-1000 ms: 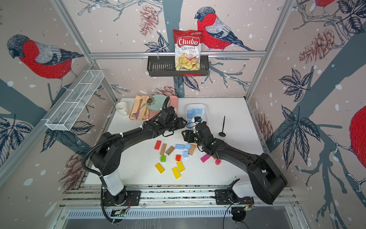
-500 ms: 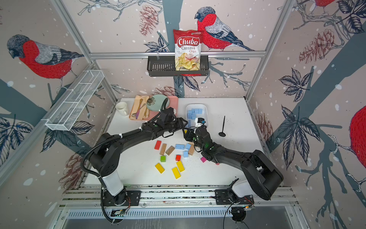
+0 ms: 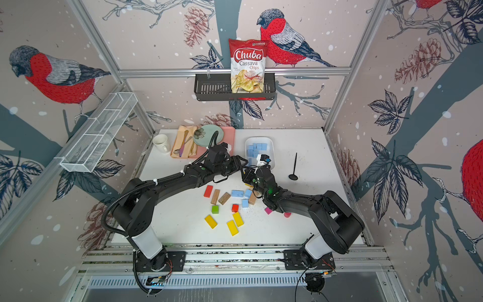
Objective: Pick out the blue building blocks
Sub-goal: Place the building block in the storage box.
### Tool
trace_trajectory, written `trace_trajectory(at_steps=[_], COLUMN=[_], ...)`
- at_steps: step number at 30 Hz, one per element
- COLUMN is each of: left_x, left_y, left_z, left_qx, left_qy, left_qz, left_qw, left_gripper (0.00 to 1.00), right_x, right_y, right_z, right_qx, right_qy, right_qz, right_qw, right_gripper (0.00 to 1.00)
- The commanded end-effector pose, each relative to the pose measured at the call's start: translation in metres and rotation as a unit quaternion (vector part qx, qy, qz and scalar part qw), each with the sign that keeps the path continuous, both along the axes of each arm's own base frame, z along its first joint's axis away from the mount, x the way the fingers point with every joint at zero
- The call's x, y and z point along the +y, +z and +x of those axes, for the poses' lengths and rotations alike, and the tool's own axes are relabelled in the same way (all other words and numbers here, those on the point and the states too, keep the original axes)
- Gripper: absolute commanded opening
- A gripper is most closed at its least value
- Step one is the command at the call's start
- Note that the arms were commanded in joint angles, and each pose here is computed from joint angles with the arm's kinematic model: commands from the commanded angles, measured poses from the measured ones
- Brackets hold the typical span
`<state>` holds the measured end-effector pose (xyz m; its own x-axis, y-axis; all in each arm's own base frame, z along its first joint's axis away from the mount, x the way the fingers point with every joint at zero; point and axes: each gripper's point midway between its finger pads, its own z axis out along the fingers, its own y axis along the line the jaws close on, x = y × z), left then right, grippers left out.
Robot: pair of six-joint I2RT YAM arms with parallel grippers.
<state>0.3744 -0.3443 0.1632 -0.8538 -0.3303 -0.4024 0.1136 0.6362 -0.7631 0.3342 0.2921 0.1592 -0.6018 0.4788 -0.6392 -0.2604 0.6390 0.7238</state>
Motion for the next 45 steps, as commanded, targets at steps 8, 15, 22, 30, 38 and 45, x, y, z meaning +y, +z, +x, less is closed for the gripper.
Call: trace_trajectory(at_steps=[8,15,22,30,38,45], left_x=[-0.005,-0.004,-0.001,0.023,0.051,0.063], left_y=[0.021,0.022,0.027,0.052,0.077,0.089], left_z=[-0.001,-0.003,-0.001,0.006,-0.003,-0.023], left_qx=[-0.013,-0.012,-0.024,-0.083,-0.176,-0.233], left_qy=[-0.001,0.001,0.004,0.025,0.011,-0.021], left_qz=[-0.048,-0.052,-0.049,-0.012,0.077,0.102], left_qw=[0.999,0.999,0.999,0.996,0.981,0.967], left_gripper=[0.47,0.50,0.66,0.96,0.99,0.99], right_x=[0.006,0.006,0.000,-0.022,-0.075,-0.107], right_y=[0.013,0.012,0.015,0.028,0.035,0.009], right_z=[0.013,0.015,0.017,0.023,0.050,0.066], right_qx=[-0.018,-0.017,-0.025,-0.043,-0.016,0.075], right_qy=[-0.018,-0.020,-0.017,0.005,0.061,0.159], right_qz=[0.033,0.026,0.008,-0.030,-0.174,-0.209], right_qw=[0.999,0.999,1.000,0.999,0.983,0.962], right_gripper=[0.19,0.07,0.01,0.00,0.00,0.00])
